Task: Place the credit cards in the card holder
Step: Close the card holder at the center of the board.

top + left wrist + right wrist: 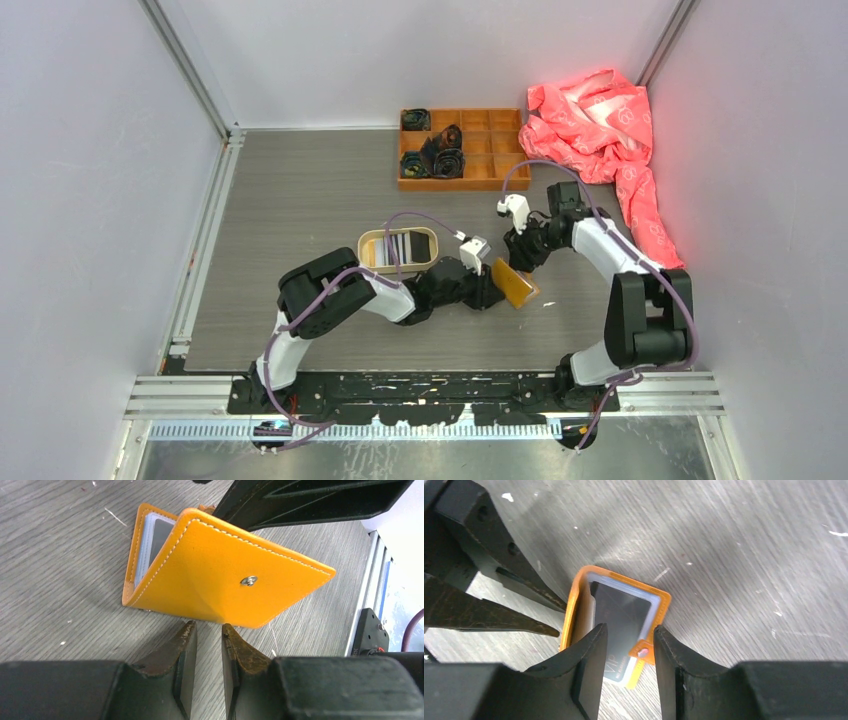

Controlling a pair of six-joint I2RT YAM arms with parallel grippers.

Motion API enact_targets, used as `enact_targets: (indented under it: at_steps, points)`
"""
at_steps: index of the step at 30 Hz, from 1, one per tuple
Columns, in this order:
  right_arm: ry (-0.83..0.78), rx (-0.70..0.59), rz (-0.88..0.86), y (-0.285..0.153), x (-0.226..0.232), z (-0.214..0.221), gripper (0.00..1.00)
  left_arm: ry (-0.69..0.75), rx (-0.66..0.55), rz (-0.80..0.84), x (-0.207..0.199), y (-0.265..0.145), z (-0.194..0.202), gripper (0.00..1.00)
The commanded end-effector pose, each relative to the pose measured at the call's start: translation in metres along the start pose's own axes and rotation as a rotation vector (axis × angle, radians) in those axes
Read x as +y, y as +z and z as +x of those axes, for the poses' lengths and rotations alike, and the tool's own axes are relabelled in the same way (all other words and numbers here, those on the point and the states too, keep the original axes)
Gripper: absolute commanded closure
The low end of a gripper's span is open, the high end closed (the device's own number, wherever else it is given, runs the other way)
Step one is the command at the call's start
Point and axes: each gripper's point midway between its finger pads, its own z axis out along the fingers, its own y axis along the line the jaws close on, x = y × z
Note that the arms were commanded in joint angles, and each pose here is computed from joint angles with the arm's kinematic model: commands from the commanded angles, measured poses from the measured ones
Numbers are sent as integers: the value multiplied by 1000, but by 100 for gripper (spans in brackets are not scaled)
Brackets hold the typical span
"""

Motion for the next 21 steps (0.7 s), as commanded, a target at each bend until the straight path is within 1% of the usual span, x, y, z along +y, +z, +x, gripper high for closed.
enact_targets:
  at_steps: [1,3,9,15,18,21]
  points:
    - [-30,-35,187,-19,-27,-13,54,37,-68,37,-16,7,-27,74]
    - [-26,-37,191,-21,-27,-11,51,37,-68,42,-17,7,-28,74]
    - [8,-15,75,-12,-13,-4,51,44,-81,49,-19,3,-33,73]
    - [21,-28,-14,-13,6,-6,51,72,-131,33,-9,-16,-45,70]
    - [45,-30,12,-17,3,-9,51,105,-150,37,-7,-28,-54,66]
    - [83,-67,70,-28,-6,-19,51,159,-168,37,-7,-41,-60,59]
